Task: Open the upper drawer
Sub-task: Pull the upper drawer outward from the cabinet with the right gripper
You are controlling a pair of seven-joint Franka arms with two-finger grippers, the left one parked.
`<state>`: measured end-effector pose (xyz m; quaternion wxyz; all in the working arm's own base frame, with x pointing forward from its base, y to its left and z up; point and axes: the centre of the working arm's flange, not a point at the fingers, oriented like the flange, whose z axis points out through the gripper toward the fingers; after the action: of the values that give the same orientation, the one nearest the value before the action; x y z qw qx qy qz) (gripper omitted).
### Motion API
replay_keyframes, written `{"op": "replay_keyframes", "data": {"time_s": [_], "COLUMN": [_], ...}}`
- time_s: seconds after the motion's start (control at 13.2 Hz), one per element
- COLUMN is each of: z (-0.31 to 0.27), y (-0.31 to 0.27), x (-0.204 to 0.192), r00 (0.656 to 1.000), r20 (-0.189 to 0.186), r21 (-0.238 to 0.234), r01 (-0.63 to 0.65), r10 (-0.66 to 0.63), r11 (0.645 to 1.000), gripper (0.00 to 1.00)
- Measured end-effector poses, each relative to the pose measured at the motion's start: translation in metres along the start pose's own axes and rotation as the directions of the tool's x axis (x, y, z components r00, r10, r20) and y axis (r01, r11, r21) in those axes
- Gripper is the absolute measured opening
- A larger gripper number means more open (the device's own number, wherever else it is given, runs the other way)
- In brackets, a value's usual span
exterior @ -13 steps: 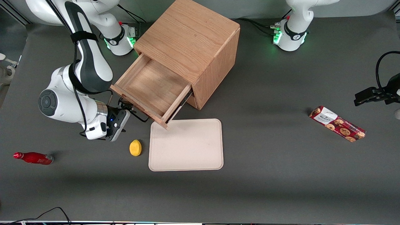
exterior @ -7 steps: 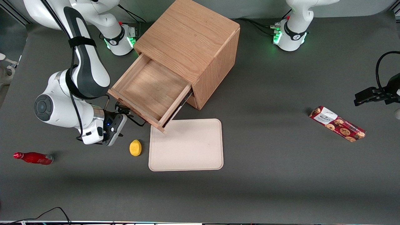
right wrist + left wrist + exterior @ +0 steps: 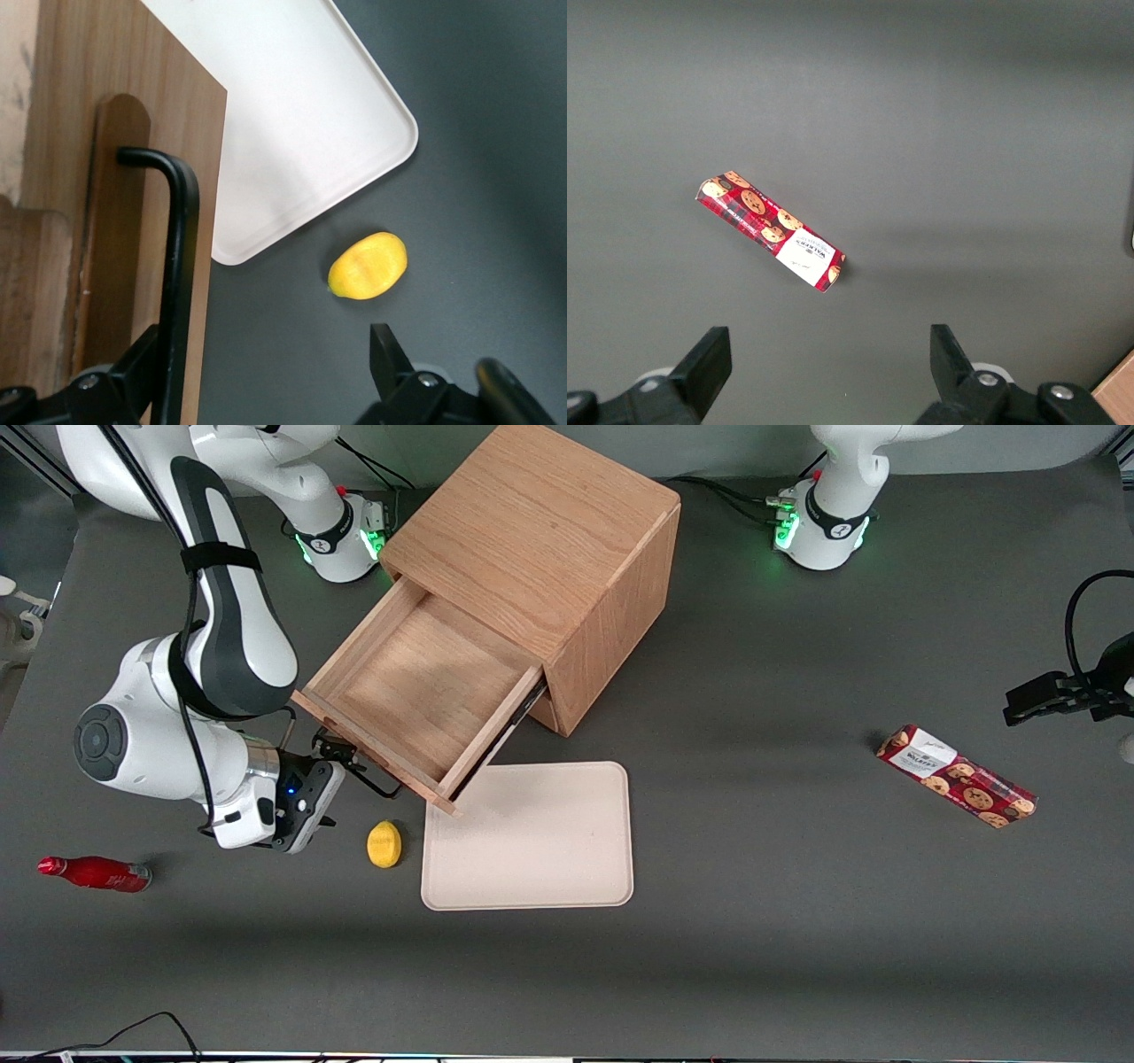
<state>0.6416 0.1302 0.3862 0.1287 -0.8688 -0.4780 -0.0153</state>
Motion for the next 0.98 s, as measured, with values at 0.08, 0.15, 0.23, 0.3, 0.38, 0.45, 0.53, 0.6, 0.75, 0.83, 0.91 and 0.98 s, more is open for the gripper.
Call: {"op": "replay_keyframes", "data": {"time_s": [0.08,0.15,0.23,0.3,0.38,0.45,0.53,0.6,0.75,0.83,0.91,0.98], "z": [-0.0004,-0.0006,-0.0002,-0.0004,-0.0009,-0.0012,-0.0012,-0.0012,-0.0014,-0.0018,-0.0020,-0.0016], "y": [0.0030,0.0057,0.0063,0.0064,0.0066,0.0069,0.0073,0.0075,0.0081,0.0090,0.0100,0.0104], "x": [-0.0017,-0.0027,-0.0025,-0.0018,-0.0012,-0.0007,-0.0003,-0.0002,-0.0002,-0.0011,-0.0019,-0.0019], "r00": [1.000,1.000,1.000,1.000,1.000,1.000,1.000,1.000,1.000,1.000,1.000,1.000], "r20": [-0.001,-0.002,-0.002,-0.003,-0.004,-0.005,-0.005,-0.005,-0.006,-0.006,-0.008,-0.010], "r21": [-0.002,-0.003,-0.002,-0.002,-0.003,-0.004,-0.004,-0.004,-0.004,-0.003,-0.001,0.001], "r01": [-0.001,-0.003,0.000,0.009,0.014,0.017,0.019,0.020,0.022,0.020,0.018,0.021], "r10": [0.001,0.003,0.000,-0.009,-0.014,-0.017,-0.019,-0.020,-0.022,-0.020,-0.018,-0.021], "r11": [1.000,1.000,1.000,1.000,1.000,1.000,1.000,1.000,1.000,1.000,1.000,1.000], "gripper": [1.00,1.00,1.00,1.00,1.00,1.00,1.00,1.00,1.00,1.00,1.00,1.00]}}
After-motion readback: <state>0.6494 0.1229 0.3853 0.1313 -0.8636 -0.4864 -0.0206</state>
